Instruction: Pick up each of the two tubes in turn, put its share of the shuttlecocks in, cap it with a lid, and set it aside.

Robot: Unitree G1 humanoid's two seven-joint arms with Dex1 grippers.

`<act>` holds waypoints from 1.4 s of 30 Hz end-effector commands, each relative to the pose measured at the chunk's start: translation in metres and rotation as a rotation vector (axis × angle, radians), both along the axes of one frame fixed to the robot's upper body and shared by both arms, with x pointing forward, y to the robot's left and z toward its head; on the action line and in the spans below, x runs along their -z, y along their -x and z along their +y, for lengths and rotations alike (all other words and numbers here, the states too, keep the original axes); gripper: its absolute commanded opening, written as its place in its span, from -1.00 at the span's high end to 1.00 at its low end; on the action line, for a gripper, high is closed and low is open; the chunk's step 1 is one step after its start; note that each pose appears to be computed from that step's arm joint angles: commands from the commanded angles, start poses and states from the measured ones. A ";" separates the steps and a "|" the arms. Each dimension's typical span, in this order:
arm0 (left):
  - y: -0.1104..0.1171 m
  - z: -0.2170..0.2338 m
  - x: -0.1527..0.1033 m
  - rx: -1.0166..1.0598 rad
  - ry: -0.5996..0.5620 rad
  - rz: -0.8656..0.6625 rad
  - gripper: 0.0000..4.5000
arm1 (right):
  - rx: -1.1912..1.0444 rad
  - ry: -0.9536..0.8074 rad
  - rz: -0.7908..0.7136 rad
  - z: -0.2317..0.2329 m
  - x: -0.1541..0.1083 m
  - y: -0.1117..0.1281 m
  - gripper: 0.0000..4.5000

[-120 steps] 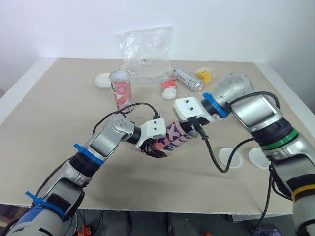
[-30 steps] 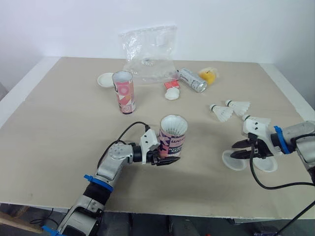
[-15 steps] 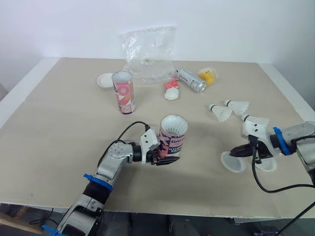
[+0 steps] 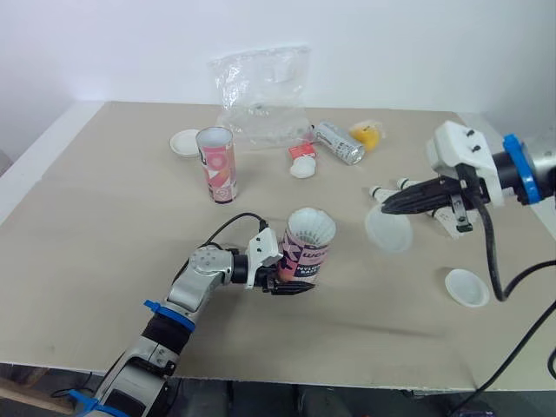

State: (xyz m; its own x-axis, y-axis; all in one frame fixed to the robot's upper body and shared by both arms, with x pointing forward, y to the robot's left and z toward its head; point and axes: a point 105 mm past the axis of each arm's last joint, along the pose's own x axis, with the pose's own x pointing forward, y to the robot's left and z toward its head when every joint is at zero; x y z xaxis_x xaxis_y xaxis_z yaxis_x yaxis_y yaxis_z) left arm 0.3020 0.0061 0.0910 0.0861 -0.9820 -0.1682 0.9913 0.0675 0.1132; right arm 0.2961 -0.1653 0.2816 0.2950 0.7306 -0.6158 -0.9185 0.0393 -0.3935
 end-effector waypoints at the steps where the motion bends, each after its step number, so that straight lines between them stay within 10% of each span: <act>1: 0.022 -0.007 0.037 0.092 -0.105 0.124 -0.49 | -0.113 -0.014 -0.034 0.022 -0.022 0.009 0.97; 42: 0.018 -0.008 0.040 0.039 -0.103 0.121 -0.49 | -0.383 0.178 -0.051 0.077 0.010 -0.006 0.97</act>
State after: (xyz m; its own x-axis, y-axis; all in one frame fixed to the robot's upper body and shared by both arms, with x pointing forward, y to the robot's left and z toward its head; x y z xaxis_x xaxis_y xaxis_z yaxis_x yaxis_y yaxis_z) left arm 0.2973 -0.0005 0.0876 0.0692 -0.9827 -0.1719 0.9926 0.0506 0.1103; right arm 0.3059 -0.0848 0.2642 0.0584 0.7027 -0.7091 -0.8505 -0.3370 -0.4039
